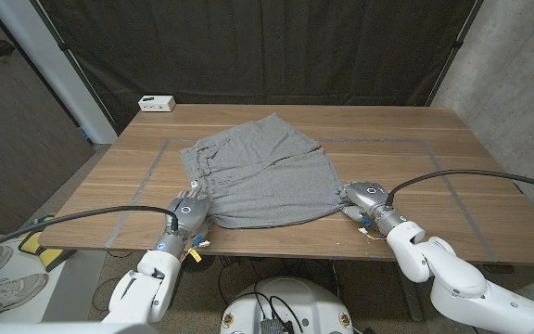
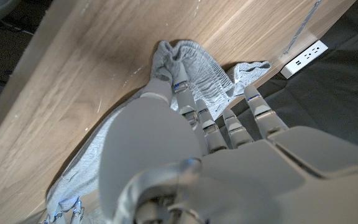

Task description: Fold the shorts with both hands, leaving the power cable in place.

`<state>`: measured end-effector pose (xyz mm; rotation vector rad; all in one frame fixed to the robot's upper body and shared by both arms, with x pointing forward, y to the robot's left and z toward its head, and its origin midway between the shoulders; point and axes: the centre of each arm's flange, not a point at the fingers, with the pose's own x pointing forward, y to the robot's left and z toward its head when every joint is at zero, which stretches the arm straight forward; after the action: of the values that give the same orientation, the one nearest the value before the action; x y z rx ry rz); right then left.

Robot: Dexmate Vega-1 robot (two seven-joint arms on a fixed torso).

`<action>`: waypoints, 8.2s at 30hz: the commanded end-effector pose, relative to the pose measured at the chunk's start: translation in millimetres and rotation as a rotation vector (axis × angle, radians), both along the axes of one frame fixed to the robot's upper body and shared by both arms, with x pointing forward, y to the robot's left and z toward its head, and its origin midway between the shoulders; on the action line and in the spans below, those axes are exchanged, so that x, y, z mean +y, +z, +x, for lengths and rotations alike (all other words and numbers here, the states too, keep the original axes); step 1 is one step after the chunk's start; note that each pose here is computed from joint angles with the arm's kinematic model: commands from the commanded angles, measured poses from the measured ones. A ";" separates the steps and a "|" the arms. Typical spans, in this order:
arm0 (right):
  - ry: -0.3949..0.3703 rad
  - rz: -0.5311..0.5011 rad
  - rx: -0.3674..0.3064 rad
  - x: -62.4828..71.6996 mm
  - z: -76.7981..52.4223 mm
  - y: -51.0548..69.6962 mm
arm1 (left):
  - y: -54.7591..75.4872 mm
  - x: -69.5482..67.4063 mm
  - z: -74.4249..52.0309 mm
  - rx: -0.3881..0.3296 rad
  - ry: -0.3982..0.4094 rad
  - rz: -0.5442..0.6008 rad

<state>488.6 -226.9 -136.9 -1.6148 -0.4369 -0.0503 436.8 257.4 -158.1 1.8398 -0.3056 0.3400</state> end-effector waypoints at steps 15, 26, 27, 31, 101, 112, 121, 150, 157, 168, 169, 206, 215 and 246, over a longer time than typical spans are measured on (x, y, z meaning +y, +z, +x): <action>0.025 0.087 -0.211 -6.0 -18.5 25.3 | 55.8 -9.0 -35.5 -0.053 -0.115 -0.097; 0.047 0.085 -0.293 -4.2 -32.0 37.3 | 68.8 -3.9 -65.0 -0.099 -0.158 -0.144; 0.051 0.084 -0.296 -3.5 -33.0 38.4 | 69.3 -4.3 -67.2 -0.101 -0.166 -0.146; 0.065 0.079 -0.335 -0.6 -38.5 42.6 | 70.8 -6.3 -75.4 -0.118 -0.184 -0.150; 0.216 -0.061 -0.626 69.7 27.0 178.7 | 100.1 71.7 -86.8 -0.490 -0.037 -0.350; 0.242 -0.091 -0.650 86.1 45.9 204.0 | 100.5 74.6 -83.3 -0.520 -0.019 -0.365; 0.240 -0.093 -0.644 91.9 60.7 223.5 | 105.7 76.0 -75.5 -0.542 0.004 -0.374; 0.284 -0.171 -0.628 129.1 105.2 264.5 | 124.5 88.1 -46.2 -0.585 0.166 -0.305; 0.284 -0.175 -0.624 137.9 115.3 271.9 | 135.8 92.1 -37.8 -0.589 0.188 -0.290; 0.274 -0.203 -0.604 146.9 129.5 277.2 | 147.9 96.8 -17.4 -0.573 0.221 -0.252; 0.271 -0.209 -0.596 147.9 130.9 277.8 | 148.6 97.4 -15.5 -0.569 0.226 -0.246; 0.253 -0.312 -0.566 188.7 165.8 280.9 | 134.8 114.0 43.6 -0.521 0.481 -0.131; 0.227 -0.333 -0.517 190.0 168.6 278.1 | 128.0 117.4 55.6 -0.487 0.579 -0.099; 0.230 -0.164 -0.369 158.8 138.4 261.3 | 116.7 116.3 37.4 -0.462 0.581 -0.247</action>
<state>647.9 -46.9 144.7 -1.8372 -0.8916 -0.1516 491.8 376.5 -40.1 1.7300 0.0826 1.1822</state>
